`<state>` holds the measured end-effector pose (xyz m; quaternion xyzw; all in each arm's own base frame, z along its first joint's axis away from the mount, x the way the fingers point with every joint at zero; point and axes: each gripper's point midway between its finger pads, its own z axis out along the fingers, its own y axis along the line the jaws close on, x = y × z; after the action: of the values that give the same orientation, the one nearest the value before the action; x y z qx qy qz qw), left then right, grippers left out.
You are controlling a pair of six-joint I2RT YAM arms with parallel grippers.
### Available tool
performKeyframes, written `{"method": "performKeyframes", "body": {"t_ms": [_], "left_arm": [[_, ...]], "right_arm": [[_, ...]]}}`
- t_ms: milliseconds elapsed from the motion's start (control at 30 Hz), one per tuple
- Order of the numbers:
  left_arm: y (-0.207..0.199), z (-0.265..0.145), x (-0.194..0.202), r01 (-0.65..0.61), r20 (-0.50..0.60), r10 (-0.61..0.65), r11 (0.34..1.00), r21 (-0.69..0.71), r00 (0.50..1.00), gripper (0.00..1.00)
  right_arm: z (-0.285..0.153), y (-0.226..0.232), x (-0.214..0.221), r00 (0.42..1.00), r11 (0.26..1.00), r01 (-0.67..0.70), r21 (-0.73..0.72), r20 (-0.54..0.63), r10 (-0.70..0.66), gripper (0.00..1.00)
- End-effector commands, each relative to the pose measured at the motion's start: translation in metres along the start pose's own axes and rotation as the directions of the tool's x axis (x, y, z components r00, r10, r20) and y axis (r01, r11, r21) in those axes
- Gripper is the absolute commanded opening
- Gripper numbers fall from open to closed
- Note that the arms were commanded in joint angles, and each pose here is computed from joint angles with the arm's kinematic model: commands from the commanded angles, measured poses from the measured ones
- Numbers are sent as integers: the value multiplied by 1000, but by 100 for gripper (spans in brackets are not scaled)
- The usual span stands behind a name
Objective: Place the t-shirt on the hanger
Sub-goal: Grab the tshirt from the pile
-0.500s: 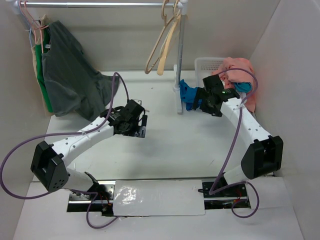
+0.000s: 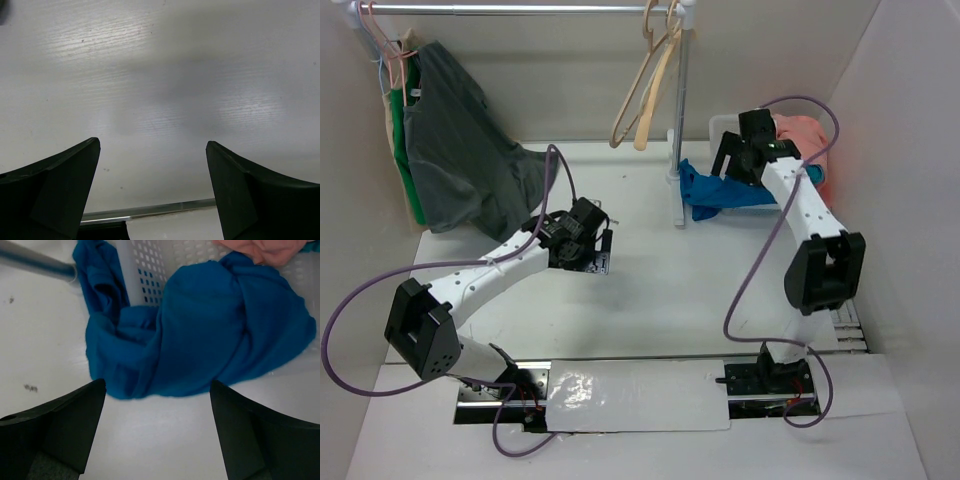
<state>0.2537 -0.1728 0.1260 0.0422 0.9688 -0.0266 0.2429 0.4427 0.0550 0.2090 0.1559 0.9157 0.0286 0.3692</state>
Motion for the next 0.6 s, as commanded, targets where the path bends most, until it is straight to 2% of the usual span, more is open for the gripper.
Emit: {"method": "performKeyframes", "body": {"t_ms": [0, 100, 167, 267, 367, 400, 467, 500, 567], "left_arm": [[5, -10, -16, 3, 50, -3, 1000, 0, 999, 100], [6, -11, -14, -8, 42, 8, 1000, -5, 999, 100], [8, -10, -15, -8, 46, 8, 1000, -13, 999, 100], [10, -17, -22, 5, 68, -4, 1000, -16, 998, 100], [8, -20, -28, 10, 84, -9, 1000, -8, 996, 100], [8, -20, -28, 10, 84, -9, 1000, -8, 996, 100], [8, -22, -32, 19, 88, -20, 1000, 2, 996, 100], [8, -22, -32, 10, 88, -10, 1000, 2, 996, 100], [10, -24, -38, 31, 99, -32, 1000, 3, 995, 100]], "right_arm": [[37, 0, -8, 1000, 1000, 11, -3, -19, -11, 91], [48, 3, -10, 1000, 1000, 12, 0, -26, -12, 74], [46, 2, -19, 1000, 1000, -18, -3, -3, 18, 48], [20, 5, -53, 993, 998, -55, -8, 107, 55, 0], [-32, 13, -102, 963, 995, -76, -59, 256, 89, 0], [-64, 16, -134, 935, 993, -79, -93, 338, 106, 0], [-105, 24, -164, 898, 988, -53, -143, 425, 109, 0], [-144, 32, -189, 857, 981, -26, -191, 500, 120, 0], [-190, 37, -208, 807, 969, 3, -247, 573, 144, 0]]}}
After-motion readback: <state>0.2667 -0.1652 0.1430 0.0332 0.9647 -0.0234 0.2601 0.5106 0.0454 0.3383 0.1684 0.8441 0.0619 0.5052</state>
